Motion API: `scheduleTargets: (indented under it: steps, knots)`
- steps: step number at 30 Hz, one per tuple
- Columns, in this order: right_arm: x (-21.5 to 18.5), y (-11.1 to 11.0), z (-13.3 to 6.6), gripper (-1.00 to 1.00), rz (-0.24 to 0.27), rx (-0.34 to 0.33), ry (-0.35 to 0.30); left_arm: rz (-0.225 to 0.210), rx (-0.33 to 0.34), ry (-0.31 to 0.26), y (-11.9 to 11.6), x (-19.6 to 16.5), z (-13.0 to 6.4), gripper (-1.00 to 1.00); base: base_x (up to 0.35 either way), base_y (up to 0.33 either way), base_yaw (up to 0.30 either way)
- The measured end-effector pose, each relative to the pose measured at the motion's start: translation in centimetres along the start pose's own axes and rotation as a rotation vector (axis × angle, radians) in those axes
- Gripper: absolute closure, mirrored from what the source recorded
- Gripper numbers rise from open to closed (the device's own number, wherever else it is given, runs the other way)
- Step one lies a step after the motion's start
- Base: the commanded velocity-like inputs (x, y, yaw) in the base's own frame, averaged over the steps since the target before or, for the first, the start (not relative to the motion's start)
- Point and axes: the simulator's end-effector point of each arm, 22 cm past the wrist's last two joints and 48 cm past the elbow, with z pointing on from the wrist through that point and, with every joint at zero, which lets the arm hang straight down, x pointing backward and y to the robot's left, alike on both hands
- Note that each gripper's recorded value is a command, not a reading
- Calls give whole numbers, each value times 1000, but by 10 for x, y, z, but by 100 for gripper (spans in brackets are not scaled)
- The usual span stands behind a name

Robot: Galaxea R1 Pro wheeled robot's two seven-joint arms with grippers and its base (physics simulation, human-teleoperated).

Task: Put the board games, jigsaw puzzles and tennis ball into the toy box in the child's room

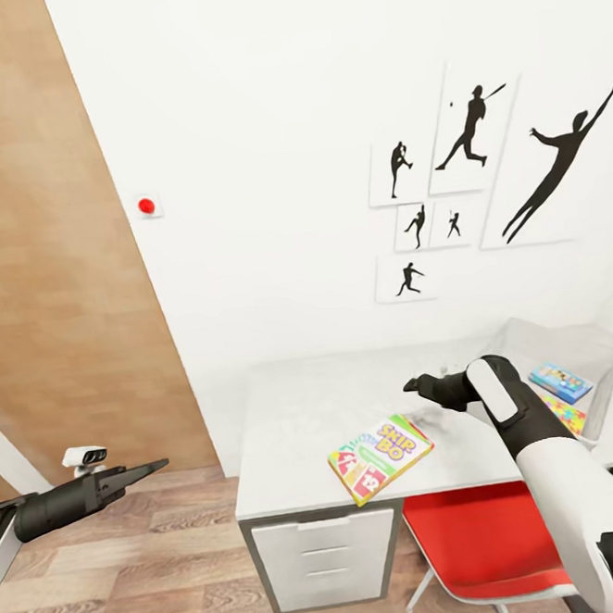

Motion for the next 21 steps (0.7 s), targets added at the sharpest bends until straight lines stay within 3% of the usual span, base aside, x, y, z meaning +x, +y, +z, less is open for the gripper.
scheduleTargets:
  steps: [11, 21]
  knots:
    - [9, 4, 11, -100, 4, -4, 20, -14, -9, -1, 7, 2, -2, -100, 0, 121, -69]
    - [13, 1, 19, -100, 6, 1, 33, -23, -15, -9, 14, 3, -3, -100, 0, 34, -67]
